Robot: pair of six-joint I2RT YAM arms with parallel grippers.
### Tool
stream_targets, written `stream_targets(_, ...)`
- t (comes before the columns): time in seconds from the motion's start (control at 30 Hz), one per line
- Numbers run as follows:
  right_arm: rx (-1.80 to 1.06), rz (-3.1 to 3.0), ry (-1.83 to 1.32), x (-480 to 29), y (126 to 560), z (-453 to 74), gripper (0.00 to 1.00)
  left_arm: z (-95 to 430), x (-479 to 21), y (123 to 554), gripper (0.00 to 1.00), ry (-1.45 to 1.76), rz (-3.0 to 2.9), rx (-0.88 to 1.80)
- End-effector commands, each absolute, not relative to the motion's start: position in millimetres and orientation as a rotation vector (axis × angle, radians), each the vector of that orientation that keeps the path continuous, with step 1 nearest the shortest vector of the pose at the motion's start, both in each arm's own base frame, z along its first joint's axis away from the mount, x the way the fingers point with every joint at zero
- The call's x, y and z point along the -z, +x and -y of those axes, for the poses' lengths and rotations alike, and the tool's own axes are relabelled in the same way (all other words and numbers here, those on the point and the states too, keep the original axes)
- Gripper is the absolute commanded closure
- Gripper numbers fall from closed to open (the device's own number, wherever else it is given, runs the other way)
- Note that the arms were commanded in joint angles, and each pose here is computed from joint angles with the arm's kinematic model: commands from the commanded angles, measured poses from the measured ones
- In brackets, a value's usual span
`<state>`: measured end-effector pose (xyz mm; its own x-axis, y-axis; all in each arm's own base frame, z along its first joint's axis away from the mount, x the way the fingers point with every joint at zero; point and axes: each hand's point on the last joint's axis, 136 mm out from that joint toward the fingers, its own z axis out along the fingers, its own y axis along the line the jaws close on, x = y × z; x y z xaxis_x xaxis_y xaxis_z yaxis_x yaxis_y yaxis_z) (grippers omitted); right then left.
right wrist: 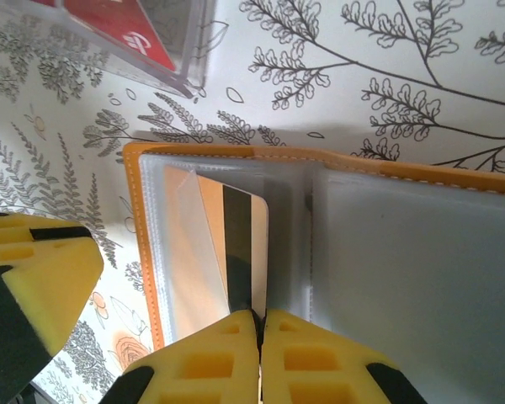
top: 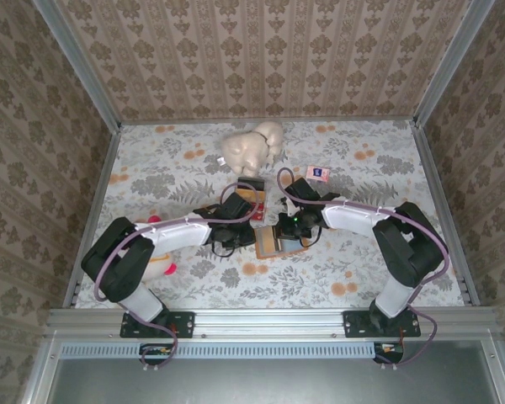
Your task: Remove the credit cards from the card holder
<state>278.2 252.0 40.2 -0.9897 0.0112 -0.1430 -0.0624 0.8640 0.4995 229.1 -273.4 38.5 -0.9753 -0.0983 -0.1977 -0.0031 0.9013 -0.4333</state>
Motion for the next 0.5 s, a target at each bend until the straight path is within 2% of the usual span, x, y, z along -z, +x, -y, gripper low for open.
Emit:
stream_targets(0.0,-0.717,-2.928,-0.046,-36.7,269.9,-239.4,0.93,291.5,-69.3,240.2,0.8,0.007,-2.754,0.777)
stream_targets(0.2,-0.751,-2.936,-0.05,-32.4,271.0,-245.3,0.97,320.9,-63.0,240.3,0.91,0.061,-2.762,0.937)
stream_targets(0.47,-0.754,-2.941,-0.053,-30.0,271.1,-246.0,0.99,322.9,-38.7,235.5,0.98,0.043,-2.844,0.879)
